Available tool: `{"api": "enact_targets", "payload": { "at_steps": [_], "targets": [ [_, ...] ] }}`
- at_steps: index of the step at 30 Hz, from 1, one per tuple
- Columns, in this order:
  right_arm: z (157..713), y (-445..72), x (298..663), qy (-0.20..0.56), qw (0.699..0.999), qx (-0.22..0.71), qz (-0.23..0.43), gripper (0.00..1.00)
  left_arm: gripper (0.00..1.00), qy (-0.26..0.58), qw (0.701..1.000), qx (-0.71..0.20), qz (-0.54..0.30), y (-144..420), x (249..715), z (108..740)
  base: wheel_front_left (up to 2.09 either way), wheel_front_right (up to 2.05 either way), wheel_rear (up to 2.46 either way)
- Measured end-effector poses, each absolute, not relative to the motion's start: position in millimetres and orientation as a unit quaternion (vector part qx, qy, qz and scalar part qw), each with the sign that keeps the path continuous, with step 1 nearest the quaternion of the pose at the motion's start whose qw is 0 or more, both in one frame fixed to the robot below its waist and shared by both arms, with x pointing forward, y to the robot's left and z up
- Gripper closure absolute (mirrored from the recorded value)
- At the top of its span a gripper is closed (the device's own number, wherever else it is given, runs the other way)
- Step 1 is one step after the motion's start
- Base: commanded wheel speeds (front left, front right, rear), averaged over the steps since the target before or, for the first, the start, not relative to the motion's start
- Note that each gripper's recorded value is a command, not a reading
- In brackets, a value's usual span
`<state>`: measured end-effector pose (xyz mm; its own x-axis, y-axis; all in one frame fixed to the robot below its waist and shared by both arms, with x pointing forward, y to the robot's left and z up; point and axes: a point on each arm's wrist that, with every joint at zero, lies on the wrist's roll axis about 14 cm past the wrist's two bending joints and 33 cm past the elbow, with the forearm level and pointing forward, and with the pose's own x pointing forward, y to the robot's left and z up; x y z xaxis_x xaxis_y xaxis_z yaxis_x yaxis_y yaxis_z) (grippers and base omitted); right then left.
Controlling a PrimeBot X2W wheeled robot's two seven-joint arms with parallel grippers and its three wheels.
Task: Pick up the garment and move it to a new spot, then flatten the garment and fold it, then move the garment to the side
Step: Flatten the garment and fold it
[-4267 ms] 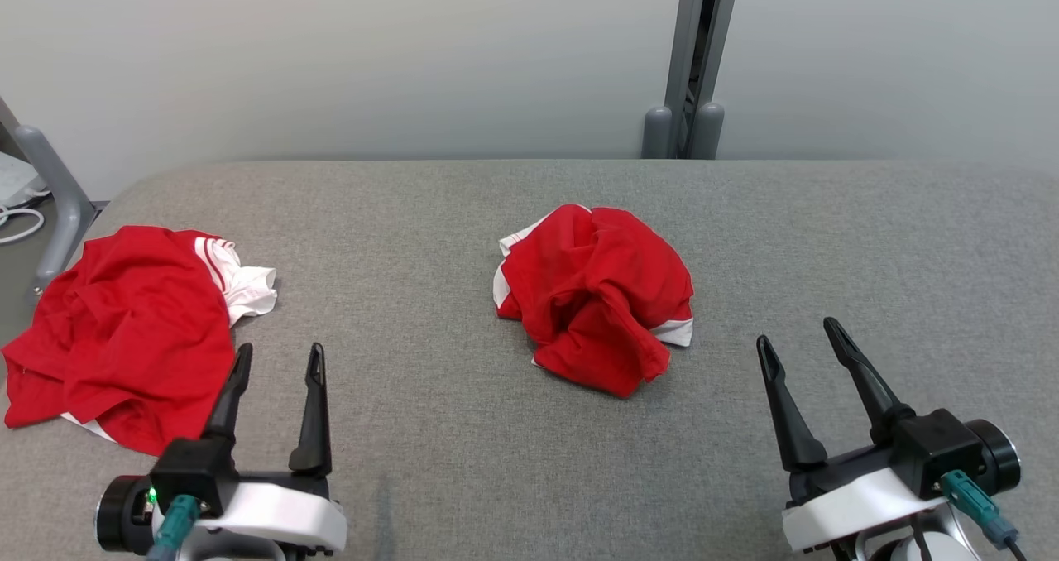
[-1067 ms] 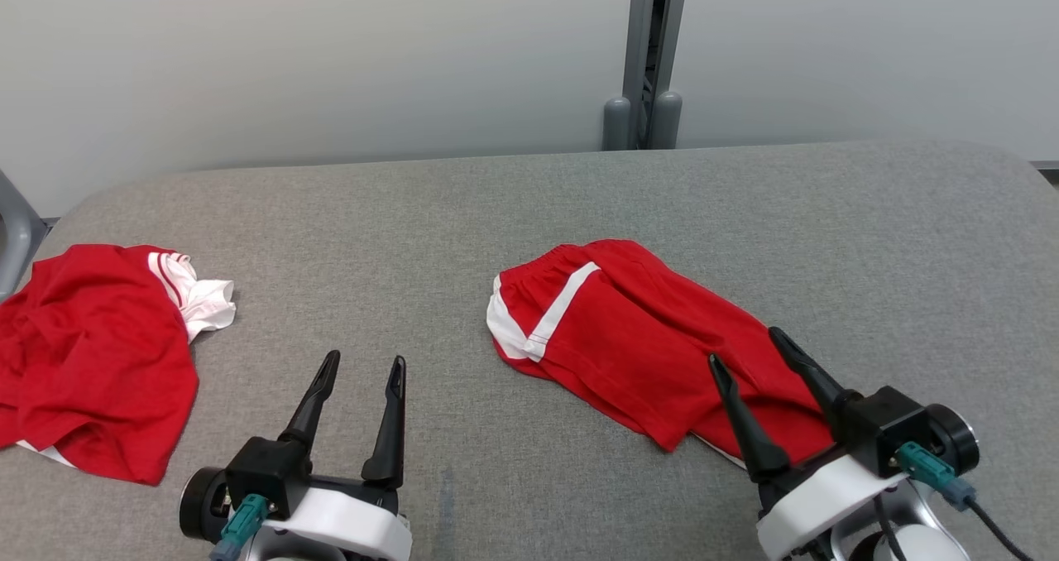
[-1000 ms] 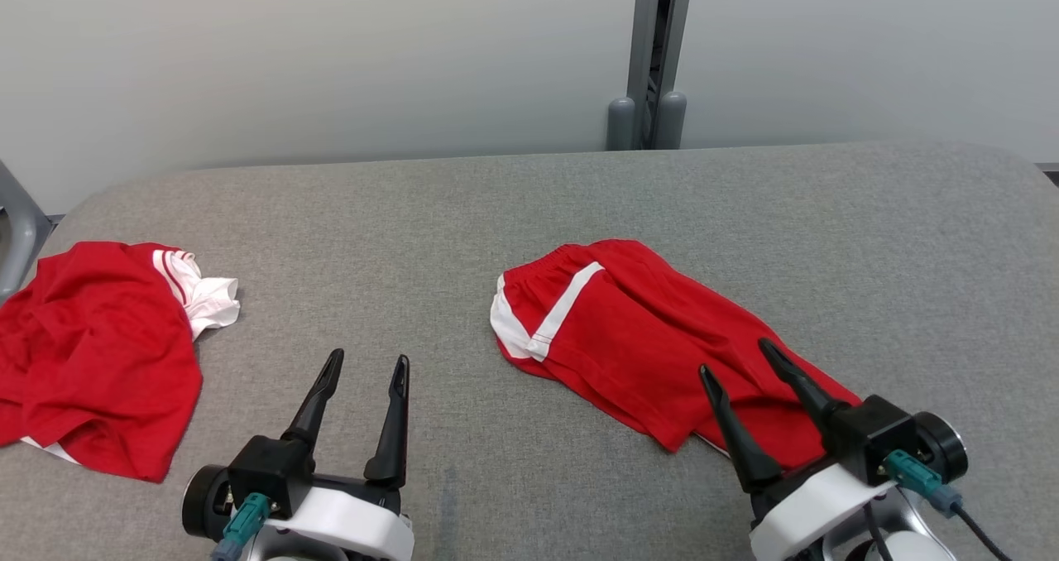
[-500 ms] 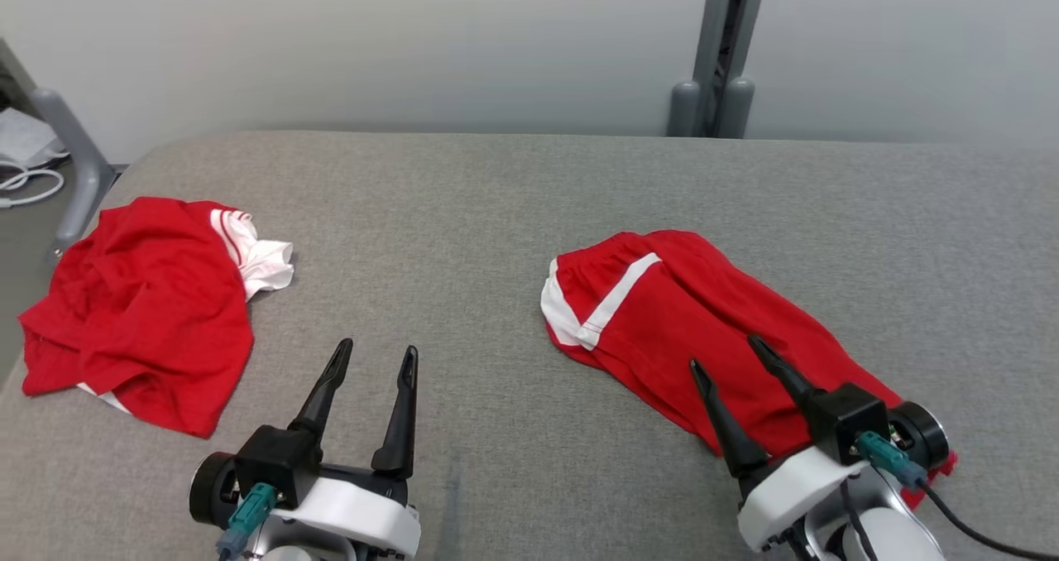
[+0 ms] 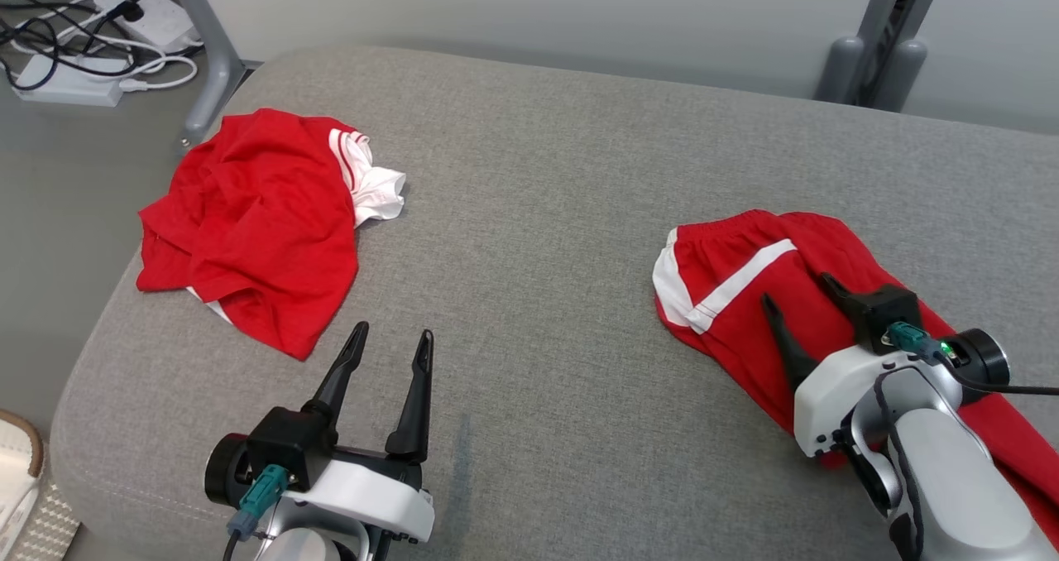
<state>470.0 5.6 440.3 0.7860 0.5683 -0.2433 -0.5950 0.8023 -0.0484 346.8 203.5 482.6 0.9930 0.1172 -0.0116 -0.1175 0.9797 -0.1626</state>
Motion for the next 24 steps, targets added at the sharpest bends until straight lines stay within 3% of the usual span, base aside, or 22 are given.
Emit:
{"api": "enact_targets", "payload": {
  "at_steps": [2, 3, 4, 13, 24],
  "targets": [
    [428, 12, 469, 0.128, 0.937, -0.066, 0.318, 0.00, 0.00, 0.002, 0.995, -0.082, 0.065, 207, 346, 482, 0.00, 0.00, 0.00],
    [423, 17, 467, 0.138, 0.934, -0.062, 0.324, 0.33, 0.00, 0.002, 0.994, -0.082, 0.069, 209, 346, 482, 0.00, 0.00, 0.00],
    [419, 20, 466, 0.146, 0.932, -0.060, 0.327, 1.00, 0.00, 0.003, 0.994, -0.082, 0.071, 210, 345, 482, 0.00, 0.00, 0.00],
    [425, 37, 450, 0.130, 0.923, -0.047, 0.359, 1.00, 0.00, -0.003, 0.994, -0.084, 0.068, 207, 347, 486, 0.00, 0.00, 0.00],
    [448, 62, 359, 0.129, 0.877, 0.002, 0.463, 1.00, 0.00, -0.021, 0.996, -0.084, 0.032, 186, 348, 496, 0.00, 0.00, 0.00]
  ]
}}
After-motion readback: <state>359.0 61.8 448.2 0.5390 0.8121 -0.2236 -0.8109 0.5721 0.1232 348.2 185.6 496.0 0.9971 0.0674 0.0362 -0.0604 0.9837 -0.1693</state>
